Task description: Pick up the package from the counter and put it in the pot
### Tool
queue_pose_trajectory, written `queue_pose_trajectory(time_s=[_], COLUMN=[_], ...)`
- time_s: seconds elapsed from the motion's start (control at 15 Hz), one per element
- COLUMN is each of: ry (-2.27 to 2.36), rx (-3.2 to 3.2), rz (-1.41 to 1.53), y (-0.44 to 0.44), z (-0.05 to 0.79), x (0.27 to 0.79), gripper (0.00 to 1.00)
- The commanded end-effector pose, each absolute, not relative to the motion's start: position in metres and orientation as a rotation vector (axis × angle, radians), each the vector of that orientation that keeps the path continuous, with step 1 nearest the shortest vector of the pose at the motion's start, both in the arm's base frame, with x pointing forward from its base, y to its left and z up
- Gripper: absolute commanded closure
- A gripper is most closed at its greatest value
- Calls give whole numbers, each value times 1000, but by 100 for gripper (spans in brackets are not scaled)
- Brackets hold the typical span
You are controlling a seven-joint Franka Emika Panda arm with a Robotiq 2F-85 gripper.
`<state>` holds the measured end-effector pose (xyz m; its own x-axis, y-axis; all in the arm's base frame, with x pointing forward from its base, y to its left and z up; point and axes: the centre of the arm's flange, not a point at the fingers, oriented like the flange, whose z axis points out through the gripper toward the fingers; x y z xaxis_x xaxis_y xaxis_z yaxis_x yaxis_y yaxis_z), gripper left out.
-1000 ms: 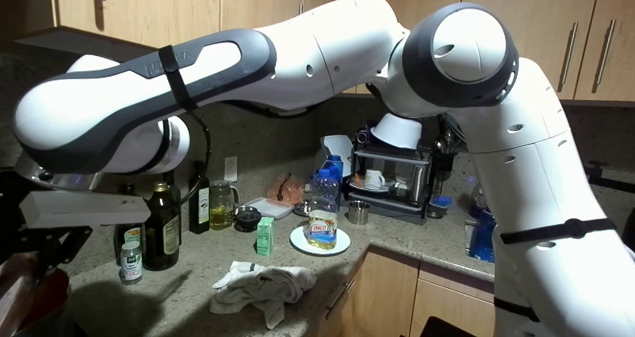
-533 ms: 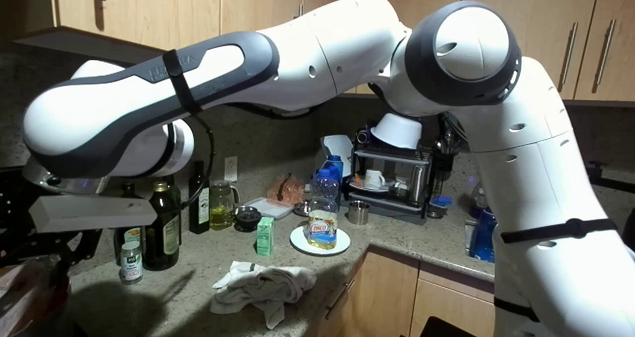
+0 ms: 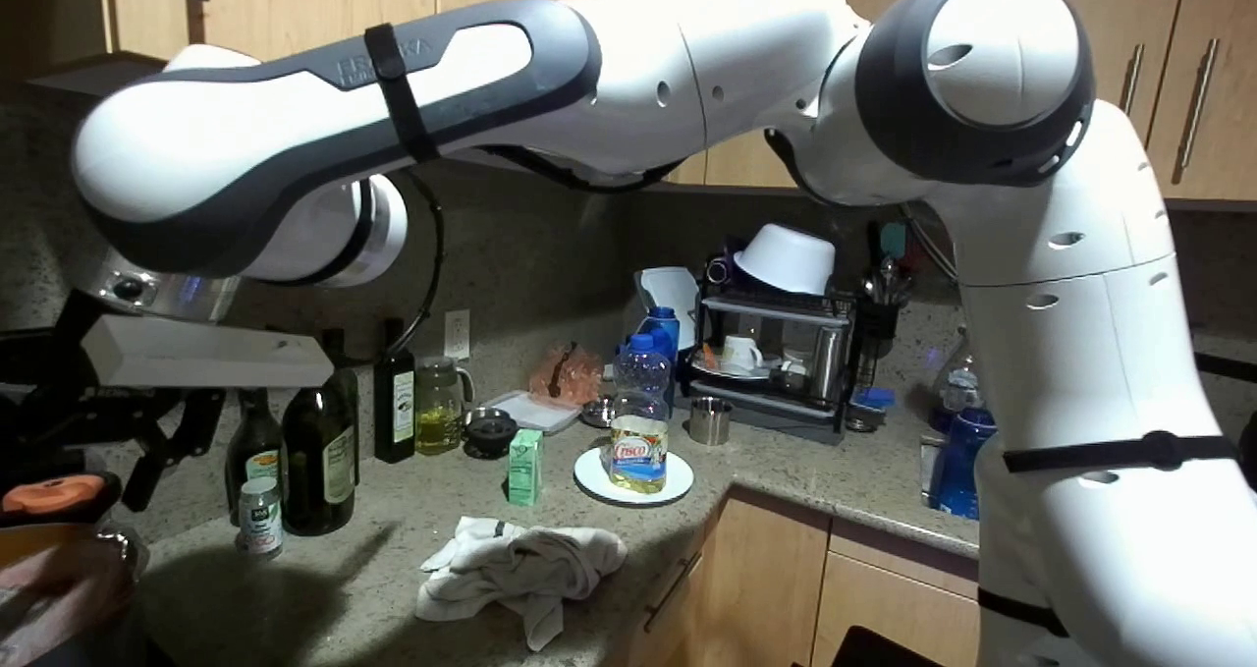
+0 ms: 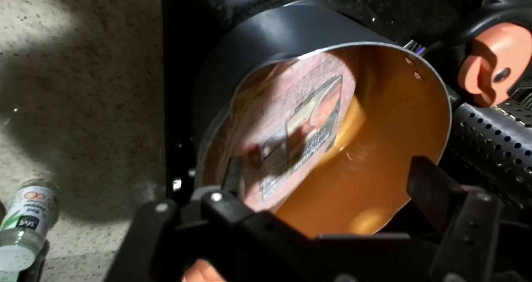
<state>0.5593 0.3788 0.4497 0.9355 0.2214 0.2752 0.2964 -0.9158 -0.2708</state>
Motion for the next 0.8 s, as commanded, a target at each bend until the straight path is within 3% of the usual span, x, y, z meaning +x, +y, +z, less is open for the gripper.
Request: queue_pose_trajectory(time_s=[0.0, 0.73], ry=[-372, -445], rx=[-2830, -3099], rz=[-374, -375], y=[367, 369], z=[484, 569], x=[535, 464], gripper=[0, 0])
